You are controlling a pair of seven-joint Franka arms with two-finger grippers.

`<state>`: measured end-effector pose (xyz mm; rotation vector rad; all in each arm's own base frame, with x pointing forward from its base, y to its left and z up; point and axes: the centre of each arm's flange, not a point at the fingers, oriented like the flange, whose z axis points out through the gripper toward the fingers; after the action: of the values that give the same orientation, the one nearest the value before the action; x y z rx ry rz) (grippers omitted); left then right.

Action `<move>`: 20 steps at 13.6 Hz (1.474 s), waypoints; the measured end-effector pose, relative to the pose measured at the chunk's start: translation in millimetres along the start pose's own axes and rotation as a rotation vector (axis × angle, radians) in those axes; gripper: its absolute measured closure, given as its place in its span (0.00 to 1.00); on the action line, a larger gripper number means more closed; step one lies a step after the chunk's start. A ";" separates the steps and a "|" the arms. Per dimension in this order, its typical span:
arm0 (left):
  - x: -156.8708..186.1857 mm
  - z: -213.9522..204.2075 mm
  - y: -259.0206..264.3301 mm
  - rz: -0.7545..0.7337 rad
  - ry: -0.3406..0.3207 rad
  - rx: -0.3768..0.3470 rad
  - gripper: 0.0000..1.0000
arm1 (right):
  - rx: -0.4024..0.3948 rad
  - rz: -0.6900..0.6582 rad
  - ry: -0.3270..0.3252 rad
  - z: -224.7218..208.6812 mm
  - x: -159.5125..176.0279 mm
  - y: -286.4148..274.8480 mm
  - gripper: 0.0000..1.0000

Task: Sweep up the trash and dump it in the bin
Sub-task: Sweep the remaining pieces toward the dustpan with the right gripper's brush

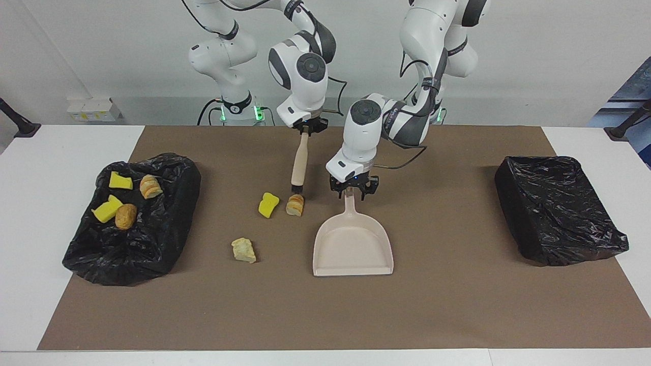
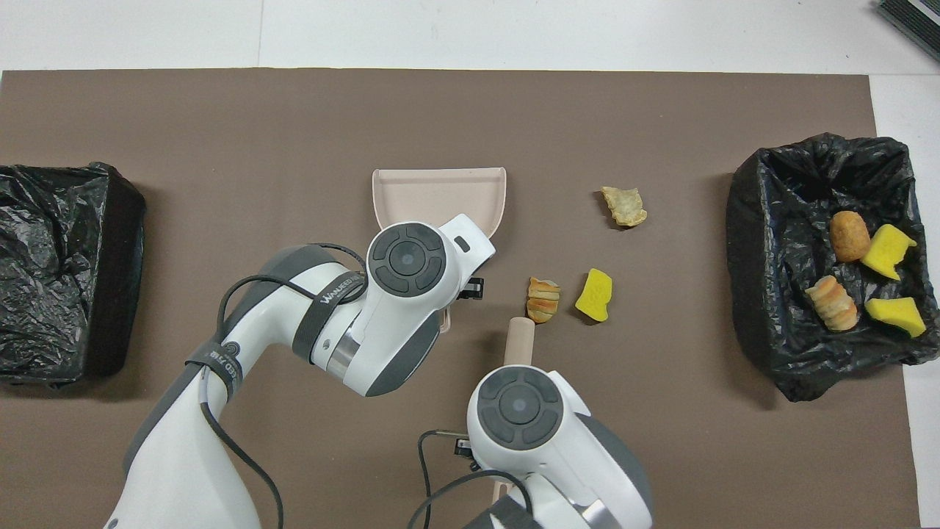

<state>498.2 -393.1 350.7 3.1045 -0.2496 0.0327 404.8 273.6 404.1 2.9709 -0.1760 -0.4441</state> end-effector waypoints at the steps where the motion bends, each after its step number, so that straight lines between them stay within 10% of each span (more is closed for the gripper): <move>1: -0.5 1.4 -0.5 0.001 0.000 0.001 0.34 | -0.014 -0.012 0.013 -2.5 17.2 20.7 0.74; 4: 1.7 0.4 -2.3 0.034 0.030 0.032 0.68 | -0.063 -0.064 0.043 -0.1 56.7 69.7 0.74; 11: -2.8 -41.0 -31.0 0.384 -0.036 0.095 0.69 | -0.095 -0.220 0.168 7.6 162.2 189.0 0.74; 20: -15.7 -53.2 -82.8 0.898 -0.222 0.084 0.69 | -0.140 -0.394 0.156 34.3 210.4 146.3 0.74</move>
<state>495.0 -307.4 401.4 2.7696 -1.6276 -0.2842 580.4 97.5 333.8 2.8794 0.4444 -0.2477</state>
